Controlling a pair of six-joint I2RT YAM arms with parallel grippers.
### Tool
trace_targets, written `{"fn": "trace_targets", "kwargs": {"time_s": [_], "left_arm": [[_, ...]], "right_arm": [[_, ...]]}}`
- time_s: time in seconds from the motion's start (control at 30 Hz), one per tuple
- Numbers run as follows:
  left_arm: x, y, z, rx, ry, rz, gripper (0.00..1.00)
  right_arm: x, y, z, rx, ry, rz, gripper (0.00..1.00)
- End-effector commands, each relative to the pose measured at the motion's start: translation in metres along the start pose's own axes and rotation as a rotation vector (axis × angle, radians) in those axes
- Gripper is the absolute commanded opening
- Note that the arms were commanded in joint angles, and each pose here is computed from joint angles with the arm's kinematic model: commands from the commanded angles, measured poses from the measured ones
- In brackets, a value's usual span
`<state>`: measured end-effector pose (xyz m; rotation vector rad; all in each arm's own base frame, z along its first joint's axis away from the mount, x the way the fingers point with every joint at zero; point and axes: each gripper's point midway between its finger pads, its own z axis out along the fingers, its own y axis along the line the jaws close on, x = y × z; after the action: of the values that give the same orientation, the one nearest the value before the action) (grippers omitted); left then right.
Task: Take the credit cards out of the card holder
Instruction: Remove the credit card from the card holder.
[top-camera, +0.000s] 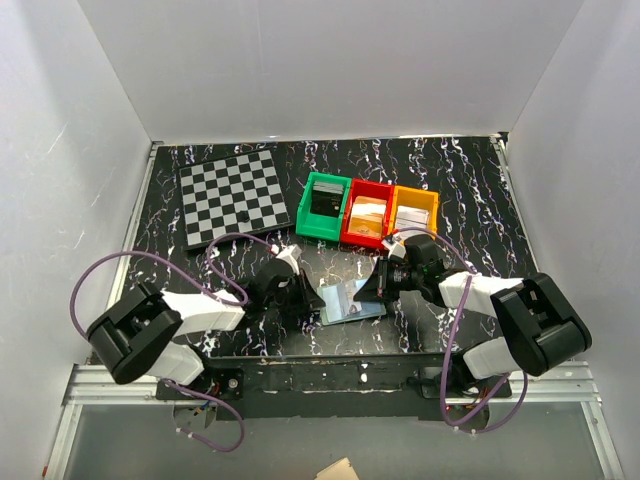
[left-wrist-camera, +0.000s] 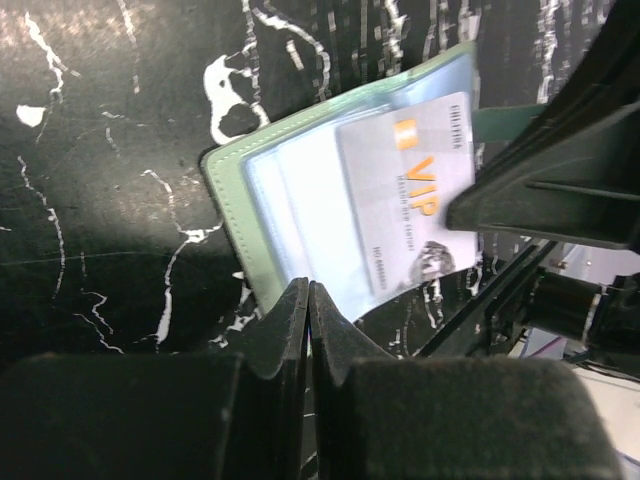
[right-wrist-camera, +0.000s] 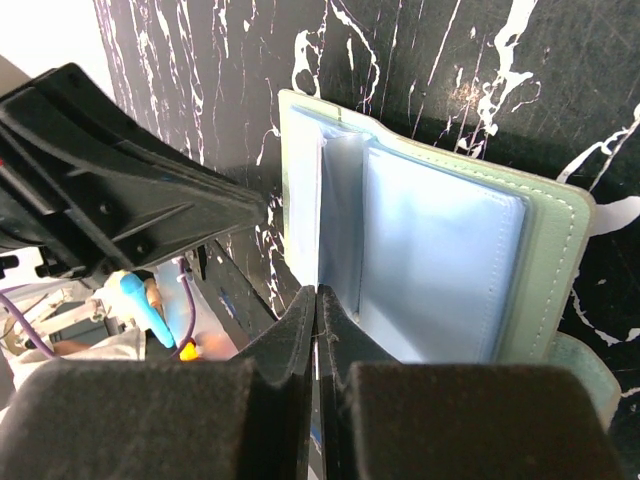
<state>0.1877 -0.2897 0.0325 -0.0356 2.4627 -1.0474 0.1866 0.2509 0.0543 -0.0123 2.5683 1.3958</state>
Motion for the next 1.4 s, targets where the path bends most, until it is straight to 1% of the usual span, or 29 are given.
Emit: {"fn": "trace_targets", "kwargs": {"time_s": [0.0, 0.17, 0.27, 0.37, 0.83, 1.23, 1.37], "left_arm": [[-0.013, -0.017, -0.012, 0.047, -0.052, 0.029, 0.01], [-0.021, -0.035, -0.013, 0.102, -0.066, 0.032, 0.04], [-0.023, -0.045, -0.006, 0.134, -0.047, 0.039, 0.04], [-0.019, -0.046, 0.004, 0.140, -0.013, 0.040, 0.03], [-0.010, -0.041, 0.021, 0.139, 0.033, 0.027, 0.02], [-0.008, -0.041, 0.027, 0.142, 0.049, 0.023, 0.02], [-0.007, -0.040, 0.028, 0.141, 0.054, 0.026, 0.02]], "right_arm": [[-0.006, 0.008, 0.000, -0.033, -0.014, -0.027, 0.05], [-0.005, 0.007, 0.000, -0.032, -0.013, -0.027, 0.05], [-0.004, 0.006, 0.000, -0.030, -0.012, -0.024, 0.05], [-0.004, 0.006, 0.000, -0.032, -0.009, -0.024, 0.06], [-0.003, 0.006, 0.000, -0.033, -0.005, -0.025, 0.10], [-0.002, 0.005, 0.000, -0.031, 0.005, -0.020, 0.23], [-0.002, 0.005, 0.001, -0.030, 0.006, -0.018, 0.26]]}}
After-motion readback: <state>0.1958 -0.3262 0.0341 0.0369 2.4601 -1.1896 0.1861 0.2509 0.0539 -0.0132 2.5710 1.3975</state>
